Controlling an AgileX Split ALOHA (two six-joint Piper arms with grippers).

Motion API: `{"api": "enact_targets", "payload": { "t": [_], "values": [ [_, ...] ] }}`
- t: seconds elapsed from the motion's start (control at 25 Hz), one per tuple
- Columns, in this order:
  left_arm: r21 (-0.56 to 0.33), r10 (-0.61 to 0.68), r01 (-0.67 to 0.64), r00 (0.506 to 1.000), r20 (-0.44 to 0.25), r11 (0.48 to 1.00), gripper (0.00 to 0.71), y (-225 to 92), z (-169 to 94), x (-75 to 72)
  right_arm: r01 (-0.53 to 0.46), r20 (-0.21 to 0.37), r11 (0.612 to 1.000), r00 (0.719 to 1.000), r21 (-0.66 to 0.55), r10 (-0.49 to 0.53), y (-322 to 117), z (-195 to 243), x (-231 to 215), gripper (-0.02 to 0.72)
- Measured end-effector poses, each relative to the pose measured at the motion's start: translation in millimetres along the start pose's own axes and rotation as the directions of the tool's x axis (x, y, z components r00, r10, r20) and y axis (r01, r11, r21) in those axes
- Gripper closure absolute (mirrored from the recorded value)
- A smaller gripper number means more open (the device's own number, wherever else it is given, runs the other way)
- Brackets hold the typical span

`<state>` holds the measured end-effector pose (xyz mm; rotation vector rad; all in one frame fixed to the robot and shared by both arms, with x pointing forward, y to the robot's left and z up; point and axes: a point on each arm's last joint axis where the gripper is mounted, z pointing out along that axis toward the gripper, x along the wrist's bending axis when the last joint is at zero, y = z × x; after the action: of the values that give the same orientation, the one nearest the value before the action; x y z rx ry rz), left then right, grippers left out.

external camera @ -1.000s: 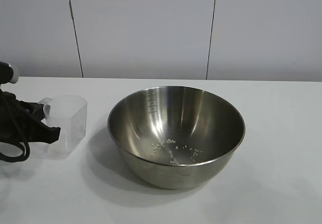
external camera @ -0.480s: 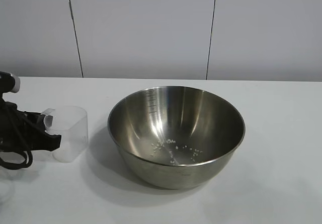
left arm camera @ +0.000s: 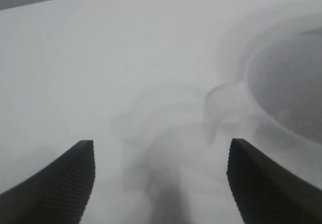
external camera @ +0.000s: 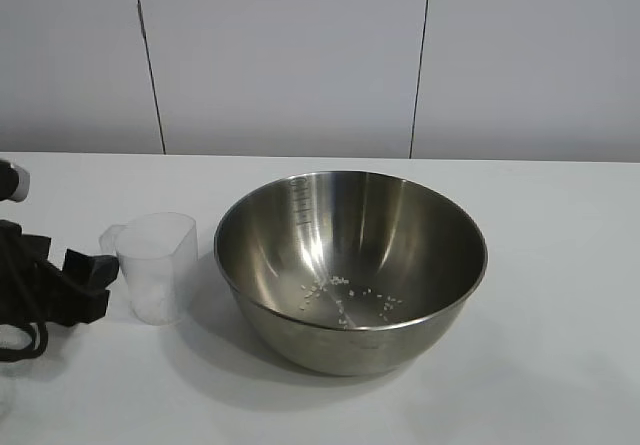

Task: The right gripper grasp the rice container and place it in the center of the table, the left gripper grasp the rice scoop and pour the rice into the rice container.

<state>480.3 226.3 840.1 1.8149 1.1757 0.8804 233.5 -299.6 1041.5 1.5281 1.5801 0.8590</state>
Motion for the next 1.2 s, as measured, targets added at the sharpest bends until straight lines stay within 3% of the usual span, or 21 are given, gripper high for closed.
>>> {"api": "enact_targets", "payload": {
  "t": [0.16,0.44,0.68,0.84,1.04,1.2],
  "values": [
    [0.04,0.001,-0.002,1.0,0.005,0.999,0.169,-7.1,-19.1,-0.2,0.0,0.0,1.0,1.0,0.0,0.0,0.0,0.0,0.0,0.115],
    [-0.092,-0.041,0.035,0.997,-0.071,0.995,0.169,25.3,-55.6,11.1,0.0,0.0,1.0,1.0,0.0,0.0,0.0,0.0,0.0,0.115],
    [-0.042,-0.095,0.093,0.994,-0.059,0.995,0.169,54.9,-75.5,15.4,0.0,0.0,1.0,1.0,0.0,0.0,0.0,0.0,0.0,0.115],
    [-0.002,-0.112,0.112,0.994,-0.013,0.994,0.169,96.9,-86.7,17.2,0.0,0.0,1.0,1.0,0.0,0.0,0.0,0.0,0.0,0.115],
    [0.045,-0.048,0.045,0.997,0.053,0.998,0.166,163.3,-109.7,21.0,0.0,0.0,1.0,1.0,0.0,0.0,0.0,0.0,0.0,0.115],
    [0.073,-0.012,0.006,0.996,0.083,0.997,0.125,195.5,-129.7,23.7,0.0,0.0,1.0,1.0,0.0,0.0,0.0,0.0,0.0,0.115]
  ]
}}
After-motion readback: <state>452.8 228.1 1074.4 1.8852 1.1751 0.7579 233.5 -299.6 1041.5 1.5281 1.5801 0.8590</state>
